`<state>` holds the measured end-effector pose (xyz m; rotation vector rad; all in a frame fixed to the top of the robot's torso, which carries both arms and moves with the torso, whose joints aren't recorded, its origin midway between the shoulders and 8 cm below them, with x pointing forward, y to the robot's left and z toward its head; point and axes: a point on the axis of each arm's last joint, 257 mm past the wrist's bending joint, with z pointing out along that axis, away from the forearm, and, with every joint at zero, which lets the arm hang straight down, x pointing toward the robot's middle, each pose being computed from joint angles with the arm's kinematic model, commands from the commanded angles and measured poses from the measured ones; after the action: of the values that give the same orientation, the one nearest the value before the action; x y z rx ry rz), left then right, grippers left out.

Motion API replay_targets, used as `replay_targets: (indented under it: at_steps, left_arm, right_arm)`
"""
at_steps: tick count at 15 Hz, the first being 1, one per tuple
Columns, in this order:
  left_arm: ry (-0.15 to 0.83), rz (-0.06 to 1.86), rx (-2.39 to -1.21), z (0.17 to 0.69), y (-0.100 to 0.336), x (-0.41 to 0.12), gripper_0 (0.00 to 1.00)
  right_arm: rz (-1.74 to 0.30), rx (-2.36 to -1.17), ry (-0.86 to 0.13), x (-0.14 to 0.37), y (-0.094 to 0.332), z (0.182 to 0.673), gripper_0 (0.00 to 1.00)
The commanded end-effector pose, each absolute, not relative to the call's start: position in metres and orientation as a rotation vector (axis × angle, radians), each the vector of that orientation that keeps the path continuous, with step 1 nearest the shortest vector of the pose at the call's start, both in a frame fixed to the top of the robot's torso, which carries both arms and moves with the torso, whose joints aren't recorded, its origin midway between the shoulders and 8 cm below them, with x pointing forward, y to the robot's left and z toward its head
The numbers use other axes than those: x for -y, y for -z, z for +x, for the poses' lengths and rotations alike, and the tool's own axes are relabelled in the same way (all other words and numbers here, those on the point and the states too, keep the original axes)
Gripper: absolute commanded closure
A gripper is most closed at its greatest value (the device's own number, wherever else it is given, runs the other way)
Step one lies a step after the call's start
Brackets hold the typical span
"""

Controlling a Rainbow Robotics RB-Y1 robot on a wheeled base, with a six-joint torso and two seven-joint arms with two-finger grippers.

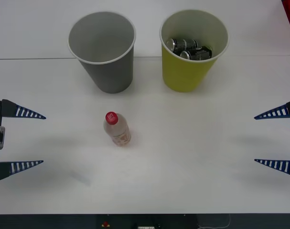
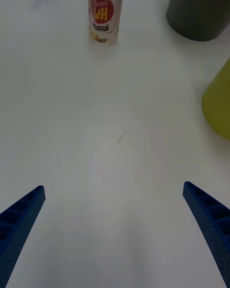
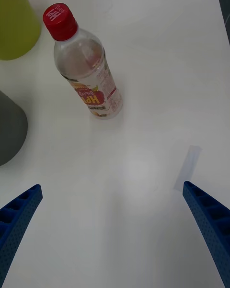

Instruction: Put the can into the green bin and the plastic bottle into the gray bin

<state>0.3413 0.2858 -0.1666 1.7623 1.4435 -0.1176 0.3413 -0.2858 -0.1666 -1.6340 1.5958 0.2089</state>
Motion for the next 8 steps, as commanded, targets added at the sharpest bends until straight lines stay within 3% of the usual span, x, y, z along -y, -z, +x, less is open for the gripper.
replay_targets:
  at_steps: [1,8]
  left_arm:
    - [0.118,1.762,-1.444,0.341,0.167,-0.286,0.0]
    - [0.117,1.669,-1.473,0.352,0.169,-0.289,0.0]
  right_arm:
    - [-1.634,-1.596,-0.209,0.286,0.167,0.341,0.0]
    - [-1.634,-1.596,-0.209,0.286,0.167,0.341,0.0]
